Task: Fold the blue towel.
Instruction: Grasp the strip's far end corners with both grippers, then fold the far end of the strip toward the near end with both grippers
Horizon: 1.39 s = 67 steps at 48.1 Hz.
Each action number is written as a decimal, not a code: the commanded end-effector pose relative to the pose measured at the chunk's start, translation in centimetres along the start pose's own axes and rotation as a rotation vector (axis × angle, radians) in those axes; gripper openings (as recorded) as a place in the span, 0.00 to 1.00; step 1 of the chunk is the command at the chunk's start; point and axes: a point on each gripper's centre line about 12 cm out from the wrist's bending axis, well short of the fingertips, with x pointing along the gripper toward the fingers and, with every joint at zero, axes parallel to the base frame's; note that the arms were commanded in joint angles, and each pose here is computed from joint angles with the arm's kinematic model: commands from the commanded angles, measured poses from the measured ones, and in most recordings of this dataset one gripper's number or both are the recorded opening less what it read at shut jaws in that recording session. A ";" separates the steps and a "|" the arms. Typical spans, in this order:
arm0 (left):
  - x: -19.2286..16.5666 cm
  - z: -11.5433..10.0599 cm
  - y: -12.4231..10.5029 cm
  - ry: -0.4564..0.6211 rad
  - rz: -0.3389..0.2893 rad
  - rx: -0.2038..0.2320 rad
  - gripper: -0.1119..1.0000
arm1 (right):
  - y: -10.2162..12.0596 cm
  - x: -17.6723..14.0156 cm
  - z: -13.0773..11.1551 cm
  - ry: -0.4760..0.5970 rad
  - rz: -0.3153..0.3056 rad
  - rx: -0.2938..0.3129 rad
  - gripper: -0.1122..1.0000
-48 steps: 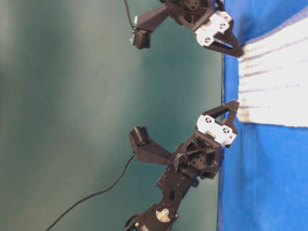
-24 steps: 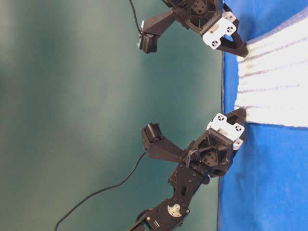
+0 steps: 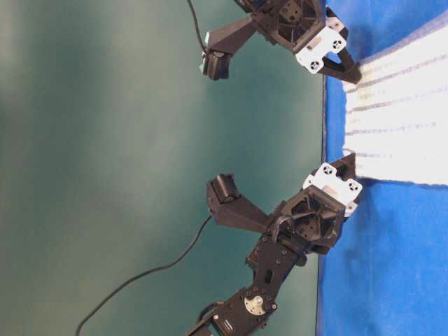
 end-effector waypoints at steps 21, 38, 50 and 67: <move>-0.9 4.9 3.3 -0.119 0.062 0.025 0.14 | -1.9 -0.5 3.1 -0.085 -0.037 0.016 0.17; -3.4 5.9 1.1 -0.142 0.023 0.053 0.14 | -0.8 -2.8 3.8 -0.131 -0.019 -0.005 0.17; -6.3 6.6 -2.5 -0.169 -0.045 0.088 0.14 | 2.4 -6.0 3.5 -0.147 0.030 -0.047 0.17; -10.9 5.2 -9.1 -0.179 -0.192 0.154 0.14 | 7.8 -10.3 0.4 -0.118 0.148 -0.107 0.17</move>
